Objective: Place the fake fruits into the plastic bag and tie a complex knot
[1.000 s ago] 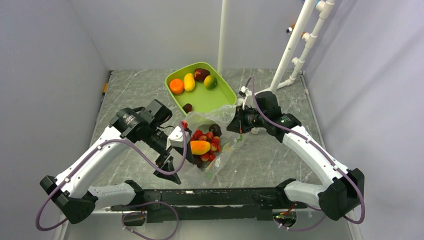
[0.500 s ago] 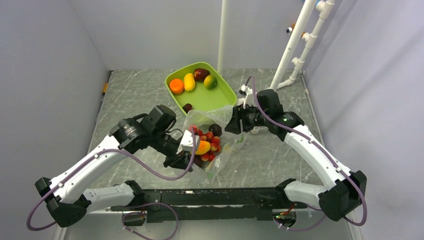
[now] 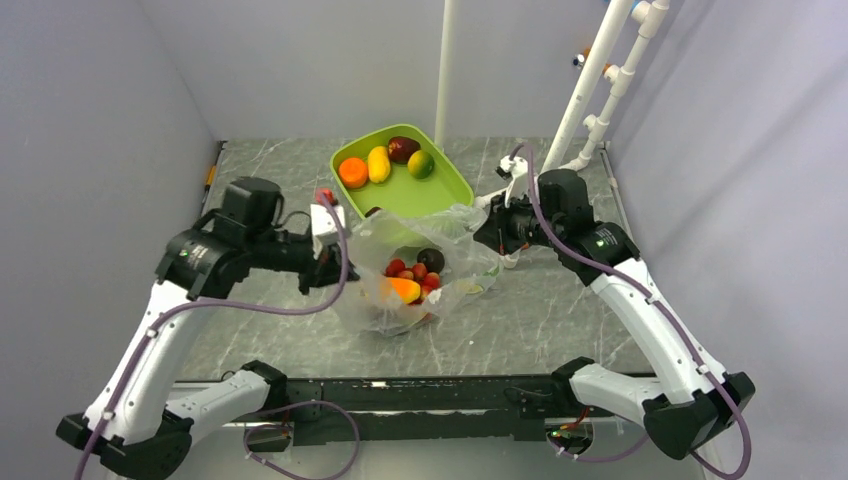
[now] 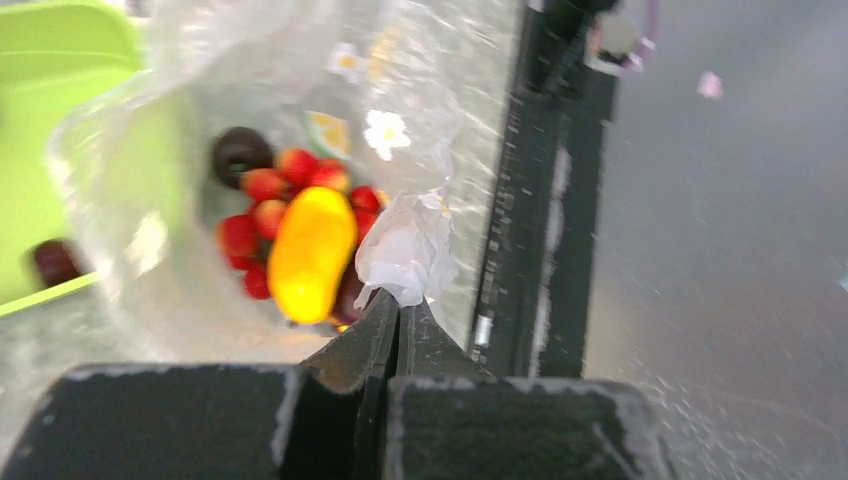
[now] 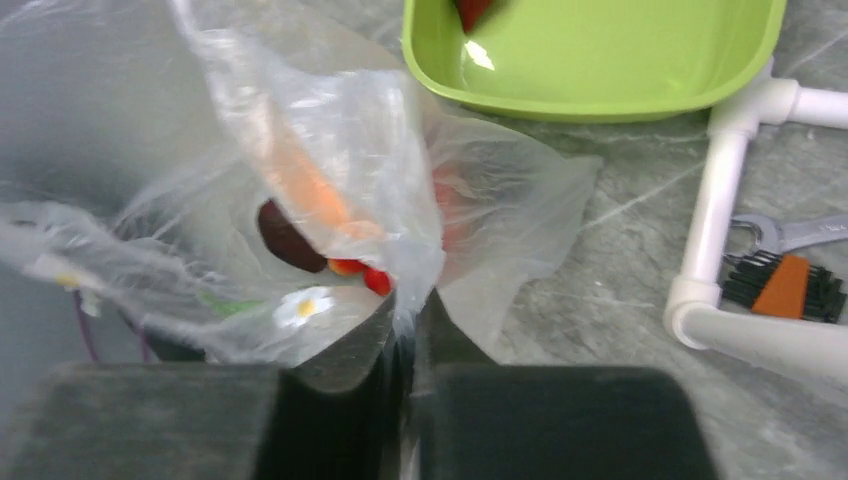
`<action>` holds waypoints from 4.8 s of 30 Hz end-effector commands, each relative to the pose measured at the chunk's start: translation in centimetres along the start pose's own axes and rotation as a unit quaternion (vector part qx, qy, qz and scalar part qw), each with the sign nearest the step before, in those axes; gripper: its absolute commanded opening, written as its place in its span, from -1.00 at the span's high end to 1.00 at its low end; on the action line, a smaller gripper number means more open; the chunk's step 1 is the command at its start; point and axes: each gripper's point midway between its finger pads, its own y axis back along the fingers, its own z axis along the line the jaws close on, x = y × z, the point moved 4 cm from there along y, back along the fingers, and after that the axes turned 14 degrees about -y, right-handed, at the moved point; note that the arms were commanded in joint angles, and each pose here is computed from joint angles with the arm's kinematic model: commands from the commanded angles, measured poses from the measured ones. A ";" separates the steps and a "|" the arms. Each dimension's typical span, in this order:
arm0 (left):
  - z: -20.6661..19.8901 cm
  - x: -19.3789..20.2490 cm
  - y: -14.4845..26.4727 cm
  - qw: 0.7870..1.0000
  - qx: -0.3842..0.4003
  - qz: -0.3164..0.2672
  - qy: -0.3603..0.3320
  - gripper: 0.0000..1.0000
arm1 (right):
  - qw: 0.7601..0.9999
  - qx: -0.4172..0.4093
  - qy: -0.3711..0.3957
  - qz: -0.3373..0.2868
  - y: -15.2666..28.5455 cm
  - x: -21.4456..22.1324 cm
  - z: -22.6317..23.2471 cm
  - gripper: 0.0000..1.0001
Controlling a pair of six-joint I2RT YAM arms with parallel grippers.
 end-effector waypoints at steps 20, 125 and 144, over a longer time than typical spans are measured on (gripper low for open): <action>17.9 3.1 9.8 0.941 -0.303 -0.046 0.140 1.00 | 0.981 -0.122 -0.117 -0.100 2.8 -3.9 7.2 0.95; 8.6 -8.6 -0.3 0.892 -0.050 -0.032 -0.448 -0.99 | 0.908 -0.278 0.288 -0.123 -3.5 -0.1 9.1 1.00; 6.7 -10.8 -4.3 0.842 -0.018 -0.064 -0.536 0.40 | 0.901 -0.293 0.310 -0.086 -4.1 0.8 8.9 1.00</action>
